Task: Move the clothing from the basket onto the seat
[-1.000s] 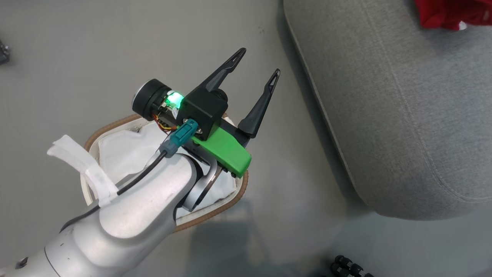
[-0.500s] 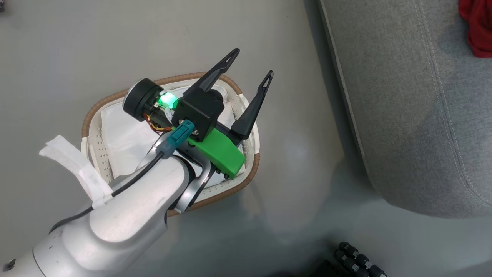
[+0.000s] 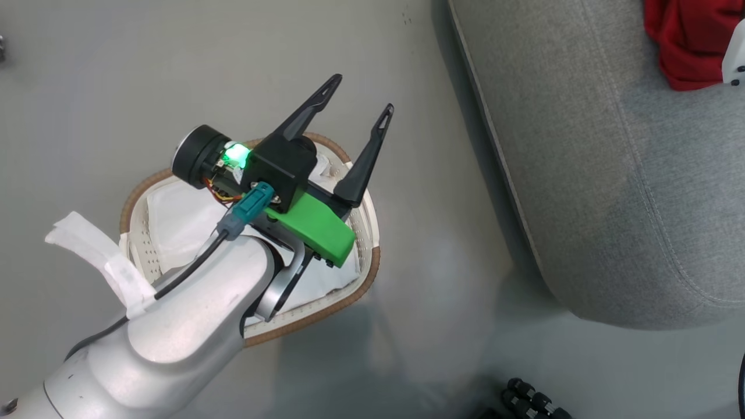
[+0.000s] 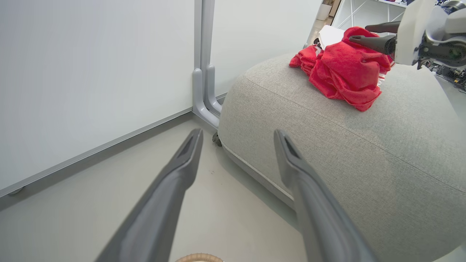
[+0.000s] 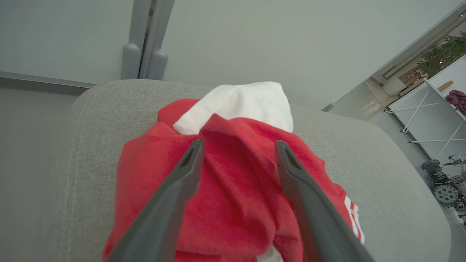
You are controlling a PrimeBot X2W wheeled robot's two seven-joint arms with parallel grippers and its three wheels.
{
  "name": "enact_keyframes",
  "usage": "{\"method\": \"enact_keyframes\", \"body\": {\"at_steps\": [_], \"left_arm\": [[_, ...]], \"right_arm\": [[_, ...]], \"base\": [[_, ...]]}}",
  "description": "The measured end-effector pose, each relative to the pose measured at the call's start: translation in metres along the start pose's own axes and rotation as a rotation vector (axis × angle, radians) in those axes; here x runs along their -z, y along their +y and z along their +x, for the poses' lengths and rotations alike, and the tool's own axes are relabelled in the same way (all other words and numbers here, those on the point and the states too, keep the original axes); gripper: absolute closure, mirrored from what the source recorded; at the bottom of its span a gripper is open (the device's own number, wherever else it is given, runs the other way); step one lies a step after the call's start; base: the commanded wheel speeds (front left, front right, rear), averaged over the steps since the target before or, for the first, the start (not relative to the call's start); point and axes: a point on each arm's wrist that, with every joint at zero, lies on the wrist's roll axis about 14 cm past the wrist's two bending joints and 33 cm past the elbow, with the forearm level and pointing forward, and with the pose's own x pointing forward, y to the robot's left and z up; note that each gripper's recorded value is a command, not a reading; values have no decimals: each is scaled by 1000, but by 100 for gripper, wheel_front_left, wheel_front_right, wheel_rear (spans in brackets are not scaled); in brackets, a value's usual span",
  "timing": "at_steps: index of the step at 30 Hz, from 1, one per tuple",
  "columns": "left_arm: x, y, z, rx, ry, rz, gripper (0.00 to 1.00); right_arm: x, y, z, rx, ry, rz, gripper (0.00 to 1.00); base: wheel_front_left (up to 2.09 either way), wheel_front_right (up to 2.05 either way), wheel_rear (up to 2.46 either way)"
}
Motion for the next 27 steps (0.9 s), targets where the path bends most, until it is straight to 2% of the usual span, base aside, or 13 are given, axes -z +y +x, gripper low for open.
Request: {"method": "enact_keyframes", "body": {"at_steps": [7,13,20,27], "left_arm": [[-19,1,-9,-60,-47,-13,0],[-33,8,-30,-149,-76,-22,0],[-44,36,-77,-330,-89,-31,0],[-57,71,-150,-575,-144,-37,0]], "right_arm": [[-43,-2,-10,-31,-96,-13,0],[-82,17,-26,-81,-190,74,0],[-107,60,-57,-183,-280,200,0],[-118,111,-97,-295,-368,302,0]], "base": [[0,0,0],[0,0,0],[0,0,0],[0,0,0]]}}
